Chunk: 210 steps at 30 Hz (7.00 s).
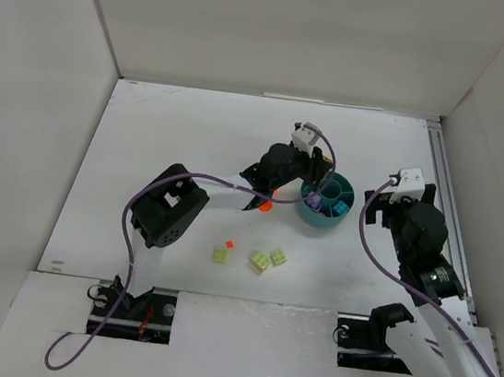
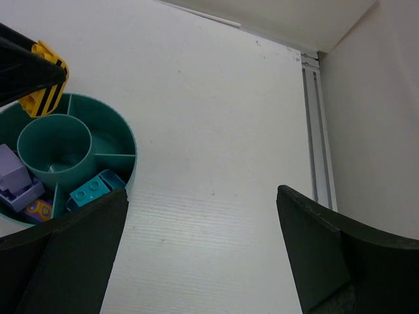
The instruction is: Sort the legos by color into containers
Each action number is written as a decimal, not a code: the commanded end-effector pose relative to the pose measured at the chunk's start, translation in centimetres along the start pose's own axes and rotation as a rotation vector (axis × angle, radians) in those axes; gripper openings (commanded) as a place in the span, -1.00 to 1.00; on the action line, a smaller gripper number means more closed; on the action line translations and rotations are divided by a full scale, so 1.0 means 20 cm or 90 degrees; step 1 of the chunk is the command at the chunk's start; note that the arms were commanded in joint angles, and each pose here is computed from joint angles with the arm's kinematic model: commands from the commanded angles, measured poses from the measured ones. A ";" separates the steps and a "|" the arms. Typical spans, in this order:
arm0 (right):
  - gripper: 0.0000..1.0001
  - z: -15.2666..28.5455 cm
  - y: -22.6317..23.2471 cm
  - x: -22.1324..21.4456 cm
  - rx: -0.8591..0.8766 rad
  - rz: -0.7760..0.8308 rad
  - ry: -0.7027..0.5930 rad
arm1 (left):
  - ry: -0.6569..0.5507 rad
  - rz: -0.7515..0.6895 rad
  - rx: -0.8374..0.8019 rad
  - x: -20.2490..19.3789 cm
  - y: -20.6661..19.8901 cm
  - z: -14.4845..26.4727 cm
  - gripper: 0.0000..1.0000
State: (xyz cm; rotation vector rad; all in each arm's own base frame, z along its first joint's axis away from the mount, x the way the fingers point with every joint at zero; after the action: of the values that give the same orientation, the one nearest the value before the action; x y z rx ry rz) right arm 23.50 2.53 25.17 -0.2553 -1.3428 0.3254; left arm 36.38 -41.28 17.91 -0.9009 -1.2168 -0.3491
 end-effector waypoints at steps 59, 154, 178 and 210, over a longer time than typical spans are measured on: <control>1.00 0.28 1.24 -0.07 0.679 0.215 -0.027 | 0.068 0.225 0.376 0.06 0.25 1.13 1.00; -0.41 0.41 1.27 0.55 1.140 -0.098 -0.353 | -0.089 -0.010 -0.355 0.16 -0.41 1.57 0.10; -0.43 0.06 0.77 0.42 0.883 -0.130 -0.331 | -0.091 0.068 -0.182 0.18 -0.25 1.45 -1.00; -0.43 -0.01 -0.25 -0.01 -0.003 -0.031 0.015 | 0.206 0.036 0.056 0.15 -0.09 0.05 -1.00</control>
State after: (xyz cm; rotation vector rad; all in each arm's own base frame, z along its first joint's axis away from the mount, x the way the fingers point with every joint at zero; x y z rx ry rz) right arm 24.69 -0.92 26.61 -0.1566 -1.3642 0.3201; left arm 35.27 -39.64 18.50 -0.7507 -0.8326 -0.3375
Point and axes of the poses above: each gripper's point midway between its finger pads, its own z axis back along the fingers, its own y axis along the line the jaws close on, x = y × z, the point moved 4 cm from there along z, back along the fingers, and after that the axes turned 5 degrees about z, right-handed, at the moved point
